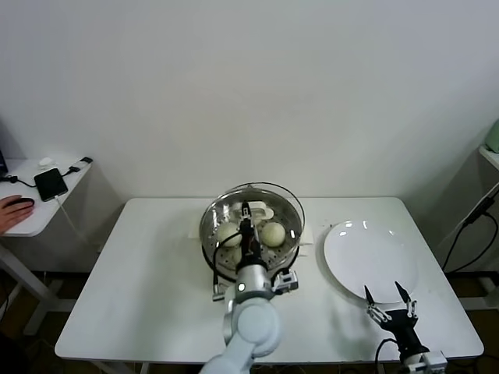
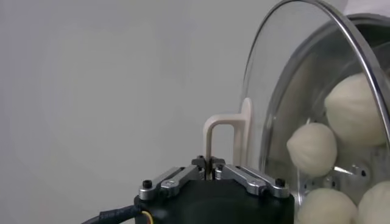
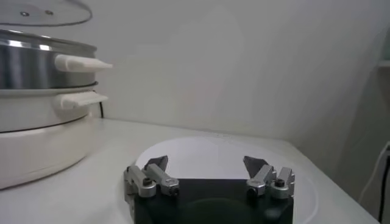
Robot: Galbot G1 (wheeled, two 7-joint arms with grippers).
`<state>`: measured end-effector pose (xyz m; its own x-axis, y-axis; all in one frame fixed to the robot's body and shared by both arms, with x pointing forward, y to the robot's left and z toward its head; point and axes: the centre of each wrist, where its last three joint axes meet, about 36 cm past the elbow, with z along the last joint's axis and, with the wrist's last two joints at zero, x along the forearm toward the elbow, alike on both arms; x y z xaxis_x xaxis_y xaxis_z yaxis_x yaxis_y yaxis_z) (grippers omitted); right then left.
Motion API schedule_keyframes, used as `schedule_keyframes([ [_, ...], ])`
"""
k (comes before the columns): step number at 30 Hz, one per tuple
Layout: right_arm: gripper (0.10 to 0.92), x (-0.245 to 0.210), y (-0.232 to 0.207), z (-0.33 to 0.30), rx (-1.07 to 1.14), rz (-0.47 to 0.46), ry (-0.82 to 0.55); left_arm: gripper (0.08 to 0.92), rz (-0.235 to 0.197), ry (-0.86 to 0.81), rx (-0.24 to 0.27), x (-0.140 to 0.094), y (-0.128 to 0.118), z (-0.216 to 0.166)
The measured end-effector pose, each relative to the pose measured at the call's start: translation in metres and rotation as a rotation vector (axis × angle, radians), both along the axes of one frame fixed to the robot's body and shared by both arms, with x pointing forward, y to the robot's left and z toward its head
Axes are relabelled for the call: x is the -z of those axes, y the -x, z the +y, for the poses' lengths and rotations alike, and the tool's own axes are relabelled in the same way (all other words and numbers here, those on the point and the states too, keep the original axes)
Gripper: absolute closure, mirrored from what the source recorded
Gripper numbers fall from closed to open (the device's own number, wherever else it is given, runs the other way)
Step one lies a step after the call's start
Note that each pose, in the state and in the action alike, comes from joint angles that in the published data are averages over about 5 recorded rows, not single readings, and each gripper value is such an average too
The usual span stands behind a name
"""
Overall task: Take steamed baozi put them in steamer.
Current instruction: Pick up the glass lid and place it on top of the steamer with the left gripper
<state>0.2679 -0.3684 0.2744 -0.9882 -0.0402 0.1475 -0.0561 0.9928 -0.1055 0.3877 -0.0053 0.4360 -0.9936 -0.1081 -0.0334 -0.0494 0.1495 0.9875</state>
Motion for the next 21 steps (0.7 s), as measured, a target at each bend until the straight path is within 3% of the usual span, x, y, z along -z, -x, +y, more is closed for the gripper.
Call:
schedule_keyframes([
  [21,0.200,0.009,0.004,0.002,0.027,-0.043,-0.008,0.858,0.030,-0.115,-0.024,0.032,-0.014,-0.003],
])
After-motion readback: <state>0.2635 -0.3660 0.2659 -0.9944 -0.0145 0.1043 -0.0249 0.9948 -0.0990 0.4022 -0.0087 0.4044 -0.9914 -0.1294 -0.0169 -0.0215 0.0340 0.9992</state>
